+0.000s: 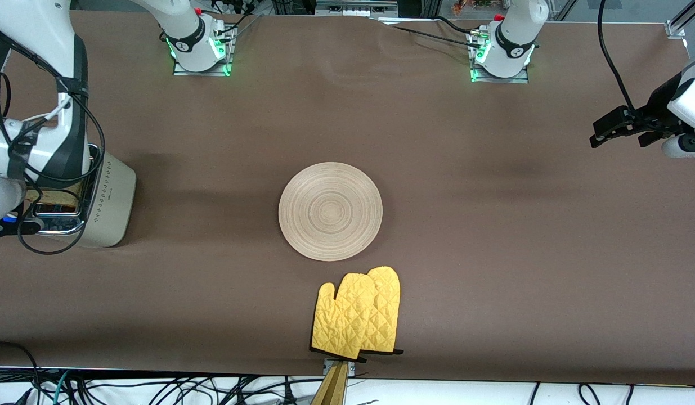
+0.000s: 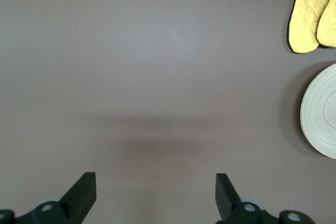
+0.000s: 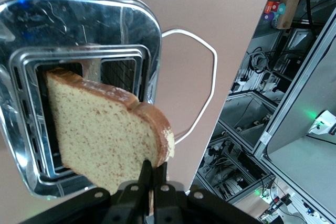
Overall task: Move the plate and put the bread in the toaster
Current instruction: 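Carry the bread over the toaster slot with the right gripper, then lower the bread into the toaster slot and open the right gripper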
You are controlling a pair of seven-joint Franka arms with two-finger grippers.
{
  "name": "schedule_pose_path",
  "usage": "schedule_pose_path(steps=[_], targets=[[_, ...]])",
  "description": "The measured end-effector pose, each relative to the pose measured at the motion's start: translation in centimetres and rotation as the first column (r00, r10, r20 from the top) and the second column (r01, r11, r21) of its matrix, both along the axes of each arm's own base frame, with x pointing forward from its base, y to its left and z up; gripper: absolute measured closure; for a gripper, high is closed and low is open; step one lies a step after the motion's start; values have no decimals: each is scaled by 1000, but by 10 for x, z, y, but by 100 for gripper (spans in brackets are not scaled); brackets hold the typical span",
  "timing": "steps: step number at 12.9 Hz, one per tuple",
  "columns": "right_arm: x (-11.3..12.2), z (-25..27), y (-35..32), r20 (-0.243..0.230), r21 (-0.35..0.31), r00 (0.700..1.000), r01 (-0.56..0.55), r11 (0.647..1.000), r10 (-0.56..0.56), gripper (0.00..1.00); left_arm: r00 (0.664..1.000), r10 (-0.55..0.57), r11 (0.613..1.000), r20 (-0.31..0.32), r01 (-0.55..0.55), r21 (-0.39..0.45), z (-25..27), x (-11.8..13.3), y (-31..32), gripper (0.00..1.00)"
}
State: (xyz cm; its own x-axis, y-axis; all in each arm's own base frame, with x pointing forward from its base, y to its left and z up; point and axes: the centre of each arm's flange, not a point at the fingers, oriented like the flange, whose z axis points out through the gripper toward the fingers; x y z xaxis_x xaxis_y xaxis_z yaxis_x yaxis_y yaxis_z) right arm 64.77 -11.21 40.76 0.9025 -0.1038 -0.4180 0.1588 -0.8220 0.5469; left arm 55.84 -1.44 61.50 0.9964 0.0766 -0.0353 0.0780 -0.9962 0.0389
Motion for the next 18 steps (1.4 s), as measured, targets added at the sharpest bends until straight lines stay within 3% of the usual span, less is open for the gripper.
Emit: schedule_pose_path(steps=[7,12,13,18], targets=[[7,-21,33,30,-5,999,16,1000,-16,96,1000,24,1000,8,-24,0,1,2,13,0],[8,-32,45,45,35,998,49,998,-51,96,1000,24,1000,6,-24,0,0,2,13,0],[9,-34,46,46,39,997,53,998,-55,89,1000,24,1000,5,-24,0,-1,3,13,0],[10,-33,43,65,72,995,67,995,-71,37,1000,24,1000,15,-24,-1,1,6,14,0]])
